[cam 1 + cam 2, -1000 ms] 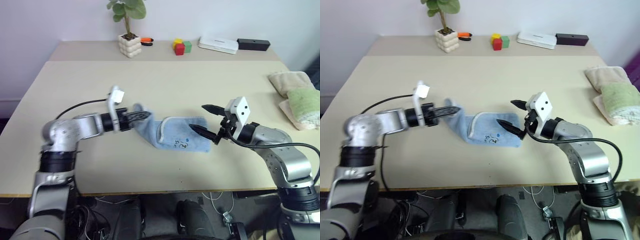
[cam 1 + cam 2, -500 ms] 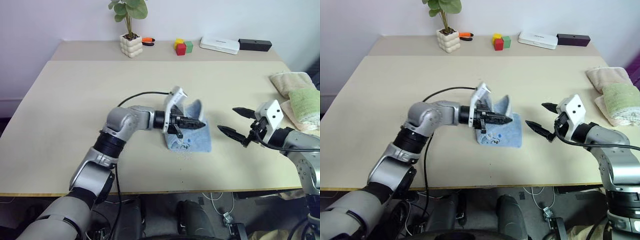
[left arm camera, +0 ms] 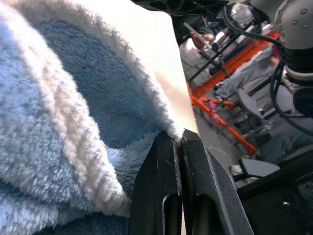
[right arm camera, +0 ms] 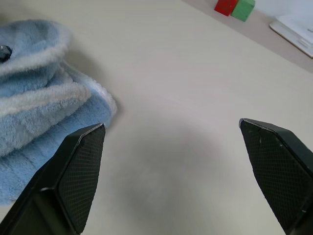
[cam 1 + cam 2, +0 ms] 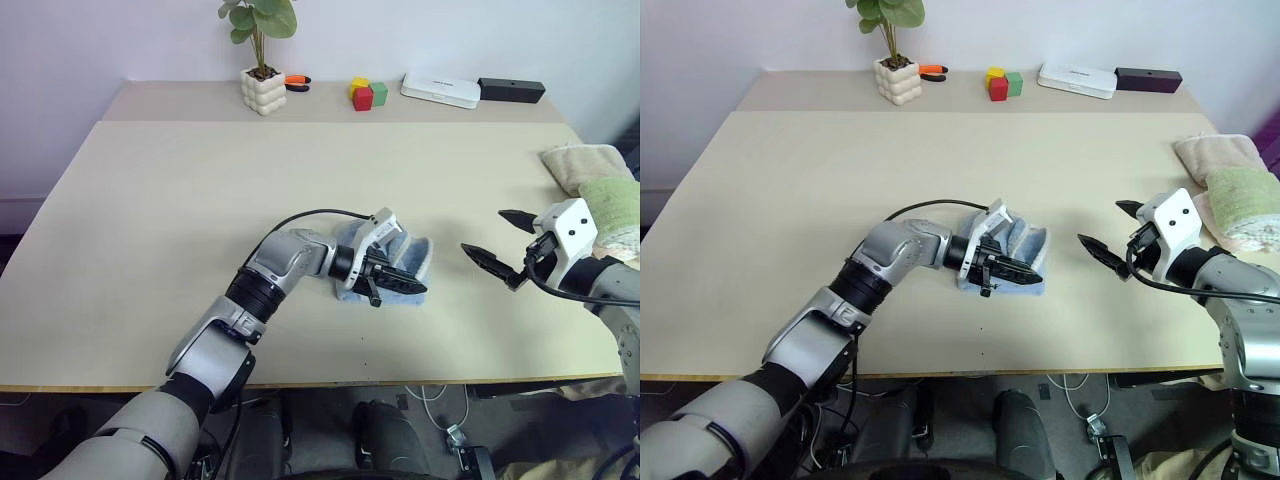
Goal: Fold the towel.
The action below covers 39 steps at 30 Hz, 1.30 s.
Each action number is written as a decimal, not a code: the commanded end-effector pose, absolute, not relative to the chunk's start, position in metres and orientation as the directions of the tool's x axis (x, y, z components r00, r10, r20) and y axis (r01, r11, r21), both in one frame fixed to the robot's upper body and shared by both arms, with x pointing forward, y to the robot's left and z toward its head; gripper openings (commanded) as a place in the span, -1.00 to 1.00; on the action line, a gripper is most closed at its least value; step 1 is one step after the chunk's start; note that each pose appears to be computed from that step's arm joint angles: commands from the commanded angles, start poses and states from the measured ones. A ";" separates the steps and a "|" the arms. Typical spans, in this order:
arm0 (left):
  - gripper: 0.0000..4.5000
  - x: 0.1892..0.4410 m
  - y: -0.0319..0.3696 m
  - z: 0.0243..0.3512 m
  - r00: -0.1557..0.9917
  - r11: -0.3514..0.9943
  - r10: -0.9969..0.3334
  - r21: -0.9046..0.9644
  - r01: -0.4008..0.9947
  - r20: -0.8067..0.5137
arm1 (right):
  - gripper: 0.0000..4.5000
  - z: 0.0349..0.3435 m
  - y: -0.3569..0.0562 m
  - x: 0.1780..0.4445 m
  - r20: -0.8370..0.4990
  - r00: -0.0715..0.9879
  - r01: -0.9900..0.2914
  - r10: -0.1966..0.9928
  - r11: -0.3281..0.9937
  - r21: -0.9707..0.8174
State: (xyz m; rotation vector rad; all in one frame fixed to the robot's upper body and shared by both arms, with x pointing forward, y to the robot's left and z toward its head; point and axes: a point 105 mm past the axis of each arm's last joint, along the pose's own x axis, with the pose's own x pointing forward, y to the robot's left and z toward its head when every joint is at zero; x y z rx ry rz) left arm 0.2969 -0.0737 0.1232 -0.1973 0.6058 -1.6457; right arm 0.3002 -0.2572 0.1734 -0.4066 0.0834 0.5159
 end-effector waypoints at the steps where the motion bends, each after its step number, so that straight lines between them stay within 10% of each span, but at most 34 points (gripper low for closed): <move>1: -0.74 0.297 -0.077 0.136 -0.192 -0.087 -0.964 -0.462 0.883 -0.186 | 1.00 0.188 -0.254 0.301 -0.123 0.875 -0.477 0.469 0.787 -0.390; 9: 0.93 0.285 -0.068 0.146 -0.249 -0.160 -0.958 -0.460 0.874 -0.139 | 1.00 0.189 -0.248 0.307 -0.112 0.862 -0.497 0.495 0.779 -0.383; 15: 0.97 0.256 -0.054 0.180 -0.377 -0.352 -0.926 -0.425 0.834 0.026 | 1.00 0.192 -0.246 0.317 -0.102 0.860 -0.498 0.500 0.776 -0.387; 27: 0.97 0.289 -0.063 0.139 -0.114 -0.043 -0.974 -0.334 0.942 -0.194 | 1.00 0.199 -0.240 0.322 -0.085 0.839 -0.526 0.537 0.761 -0.381; 39: 0.97 0.297 -0.065 0.170 -0.092 -0.074 -0.993 -0.232 0.970 -0.068 | 1.00 0.162 -0.220 0.306 -0.249 0.769 -0.639 0.589 0.690 -0.339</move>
